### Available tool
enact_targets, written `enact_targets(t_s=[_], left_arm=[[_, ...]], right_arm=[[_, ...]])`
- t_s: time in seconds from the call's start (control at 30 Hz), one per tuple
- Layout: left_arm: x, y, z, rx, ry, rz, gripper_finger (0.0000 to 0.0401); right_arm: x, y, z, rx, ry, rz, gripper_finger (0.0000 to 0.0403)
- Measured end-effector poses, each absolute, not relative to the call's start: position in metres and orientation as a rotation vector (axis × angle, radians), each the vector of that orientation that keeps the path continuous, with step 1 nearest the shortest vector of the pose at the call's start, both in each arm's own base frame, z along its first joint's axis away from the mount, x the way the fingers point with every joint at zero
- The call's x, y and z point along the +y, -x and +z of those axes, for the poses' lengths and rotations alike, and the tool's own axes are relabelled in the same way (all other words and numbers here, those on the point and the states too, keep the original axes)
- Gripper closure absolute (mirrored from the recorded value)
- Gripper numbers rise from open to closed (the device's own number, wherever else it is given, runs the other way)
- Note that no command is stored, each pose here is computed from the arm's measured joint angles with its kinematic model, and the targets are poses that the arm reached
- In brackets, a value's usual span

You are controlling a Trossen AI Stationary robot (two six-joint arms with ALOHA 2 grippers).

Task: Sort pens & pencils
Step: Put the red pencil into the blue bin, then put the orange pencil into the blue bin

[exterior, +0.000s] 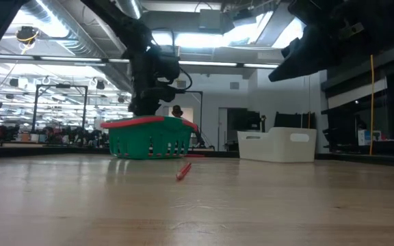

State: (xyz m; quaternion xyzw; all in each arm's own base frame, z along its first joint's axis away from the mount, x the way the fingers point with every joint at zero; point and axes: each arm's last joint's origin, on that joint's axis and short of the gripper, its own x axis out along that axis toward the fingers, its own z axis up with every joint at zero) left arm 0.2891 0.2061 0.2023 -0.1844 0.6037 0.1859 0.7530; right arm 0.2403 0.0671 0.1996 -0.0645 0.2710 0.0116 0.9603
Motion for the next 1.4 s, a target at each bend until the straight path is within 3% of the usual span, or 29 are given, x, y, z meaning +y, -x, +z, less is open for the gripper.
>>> enact_targets(t_s=[0.27, 0.97, 1.2, 1.4], left_arm=[[0.203, -0.285, 0.195, 1.342, 0.441, 0.42, 0.0354], [0.198, -0.288, 0.2, 1.334, 0.424, 0.412, 0.0356], [0.183, -0.301, 0.238, 1.233, 0.366, 0.393, 0.0368], [0.143, -0.296, 0.287, 1.089, 0.302, 0.402, 0.0373]], right_arm=[[0.067, -0.24, 0.199, 0.559, 0.117, 0.019, 0.0377], [0.067, -0.24, 0.198, 0.563, 0.118, 0.019, 0.0377], [0.067, -0.24, 0.198, 0.563, 0.119, 0.019, 0.0377], [0.067, -0.239, 0.197, 0.575, 0.107, 0.019, 0.0377]])
